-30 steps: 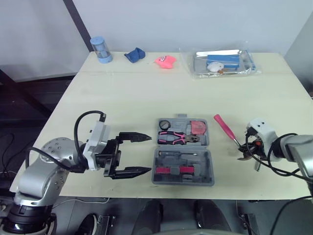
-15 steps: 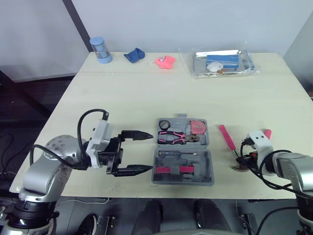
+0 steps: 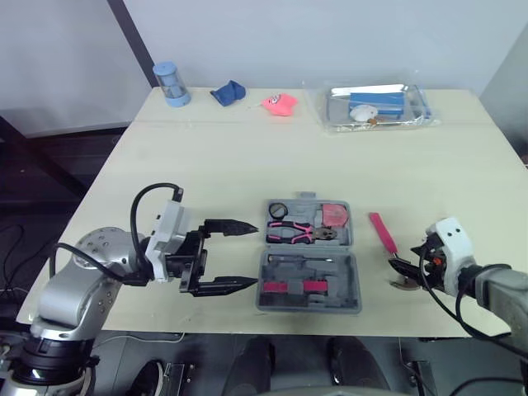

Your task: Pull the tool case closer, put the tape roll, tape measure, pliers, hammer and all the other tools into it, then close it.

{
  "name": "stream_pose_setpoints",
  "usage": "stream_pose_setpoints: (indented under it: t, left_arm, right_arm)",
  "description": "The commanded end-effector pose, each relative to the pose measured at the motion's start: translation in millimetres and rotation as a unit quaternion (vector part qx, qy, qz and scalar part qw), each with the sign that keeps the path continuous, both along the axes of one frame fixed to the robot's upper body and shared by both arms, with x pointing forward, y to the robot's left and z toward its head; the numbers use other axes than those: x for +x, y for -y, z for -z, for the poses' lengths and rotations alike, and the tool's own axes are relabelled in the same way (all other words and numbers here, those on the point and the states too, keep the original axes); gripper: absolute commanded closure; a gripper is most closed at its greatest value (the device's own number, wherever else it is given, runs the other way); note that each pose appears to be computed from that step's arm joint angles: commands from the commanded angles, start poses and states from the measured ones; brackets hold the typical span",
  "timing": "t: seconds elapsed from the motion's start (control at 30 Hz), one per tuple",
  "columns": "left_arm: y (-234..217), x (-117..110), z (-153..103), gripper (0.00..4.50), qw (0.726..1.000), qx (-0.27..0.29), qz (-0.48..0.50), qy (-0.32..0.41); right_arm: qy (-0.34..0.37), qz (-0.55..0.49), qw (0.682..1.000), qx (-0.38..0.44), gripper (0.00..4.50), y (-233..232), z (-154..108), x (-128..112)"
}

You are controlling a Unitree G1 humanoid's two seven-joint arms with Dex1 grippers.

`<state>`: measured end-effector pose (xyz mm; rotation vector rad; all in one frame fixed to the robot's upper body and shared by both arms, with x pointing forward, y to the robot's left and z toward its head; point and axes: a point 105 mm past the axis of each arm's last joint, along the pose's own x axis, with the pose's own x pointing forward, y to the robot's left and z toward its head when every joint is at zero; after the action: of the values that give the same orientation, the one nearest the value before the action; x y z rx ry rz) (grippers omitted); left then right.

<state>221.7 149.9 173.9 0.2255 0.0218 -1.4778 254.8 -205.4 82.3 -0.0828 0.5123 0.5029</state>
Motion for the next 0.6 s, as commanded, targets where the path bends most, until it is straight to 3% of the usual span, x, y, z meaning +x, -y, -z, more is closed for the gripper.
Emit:
stream_pose_setpoints:
  t: [0.03,0.47,0.6]
  left_arm:
    - [3.2,-3.5,-7.4,0.00,1.000,-0.001,0.015,0.016]
    - [2.1,-2.8,-9.7,0.00,0.999,0.005,0.023,0.021]
    - [2.9,-1.4,-9.9,0.00,0.999,0.005,0.022,0.023]
  right_arm:
    - [0.053,0.003,0.999,0.010,0.84,4.6,-5.7,5.5]
    - [0.032,0.041,0.999,0.003,0.84,25.6,43.0,-3.1]
    - [0.022,0.044,0.999,0.008,2.03,23.9,52.2,-7.4]
